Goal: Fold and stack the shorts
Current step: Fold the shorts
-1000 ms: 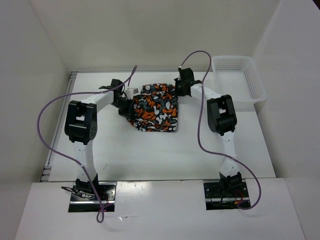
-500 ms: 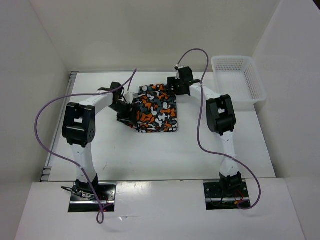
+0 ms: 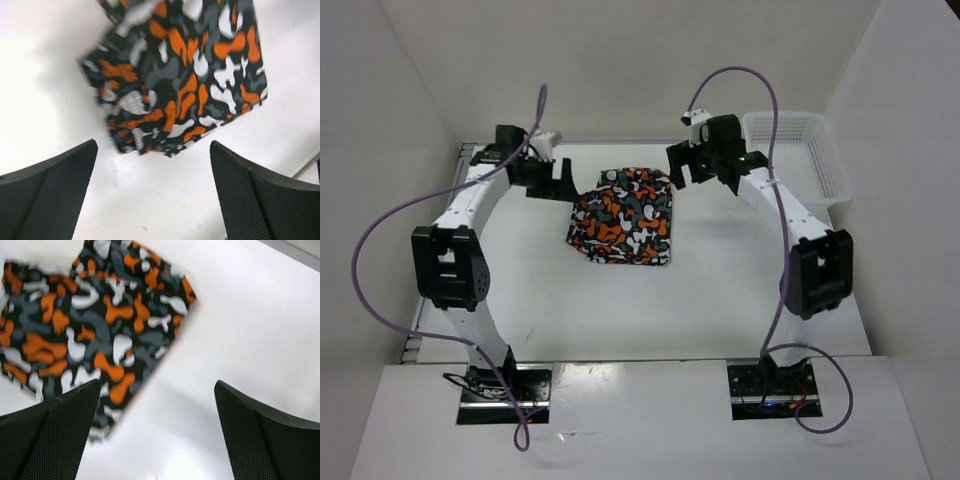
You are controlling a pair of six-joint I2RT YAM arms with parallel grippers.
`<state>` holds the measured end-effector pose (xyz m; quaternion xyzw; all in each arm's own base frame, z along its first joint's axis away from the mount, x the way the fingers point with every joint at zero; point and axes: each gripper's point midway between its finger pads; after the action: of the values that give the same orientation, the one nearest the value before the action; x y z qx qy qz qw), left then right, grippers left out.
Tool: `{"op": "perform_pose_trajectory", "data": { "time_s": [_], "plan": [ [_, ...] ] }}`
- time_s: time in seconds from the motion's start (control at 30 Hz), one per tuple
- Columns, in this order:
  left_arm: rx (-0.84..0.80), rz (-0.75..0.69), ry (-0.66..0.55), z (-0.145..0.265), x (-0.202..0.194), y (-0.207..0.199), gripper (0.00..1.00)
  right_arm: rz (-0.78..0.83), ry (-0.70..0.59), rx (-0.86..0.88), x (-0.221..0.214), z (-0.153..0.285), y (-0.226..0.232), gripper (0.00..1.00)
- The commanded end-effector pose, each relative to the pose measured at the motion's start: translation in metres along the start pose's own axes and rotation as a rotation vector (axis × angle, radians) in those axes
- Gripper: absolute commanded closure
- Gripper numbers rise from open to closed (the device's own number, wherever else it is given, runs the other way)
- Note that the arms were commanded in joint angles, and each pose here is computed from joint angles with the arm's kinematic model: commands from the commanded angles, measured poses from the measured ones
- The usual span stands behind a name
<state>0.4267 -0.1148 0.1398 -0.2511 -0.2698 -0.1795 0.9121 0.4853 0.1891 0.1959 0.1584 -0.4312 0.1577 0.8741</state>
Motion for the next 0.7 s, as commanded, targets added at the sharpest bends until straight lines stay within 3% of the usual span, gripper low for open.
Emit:
{"op": "perform_pose_trajectory", "data": {
  "time_s": [0.0,0.13,0.27,0.43,0.67],
  "plan": [
    [0.066,-0.057,-0.228,0.062,0.050,0.020,0.00,0.119,0.099,-0.044,-0.033,0.051,-0.014,0.00],
    [0.358,0.017,-0.353,0.140,0.045,0.093,0.00,0.097,0.129,-0.221,-0.052,0.119,-0.067,0.00],
    [0.606,0.129,-0.400,0.203,0.001,0.139,0.00,-0.031,0.180,-0.359,-0.083,0.167,-0.117,0.00],
    [0.721,0.207,-0.397,0.223,-0.052,0.147,0.00,-0.093,0.191,-0.522,-0.110,0.201,-0.133,0.00],
    [0.713,0.202,-0.424,0.228,-0.057,0.140,0.00,-0.141,0.107,-0.577,-0.111,0.232,-0.124,0.00]
  ]
}}
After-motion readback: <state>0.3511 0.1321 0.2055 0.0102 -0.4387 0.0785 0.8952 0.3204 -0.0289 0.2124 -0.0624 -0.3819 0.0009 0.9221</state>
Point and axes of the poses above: each gripper's point midway between its finger pads, its own z axis back along the fingers, its own y axis along the line the jaws close on, x = y × z, and after that the axes turned 6 degrees about -z, right-handed
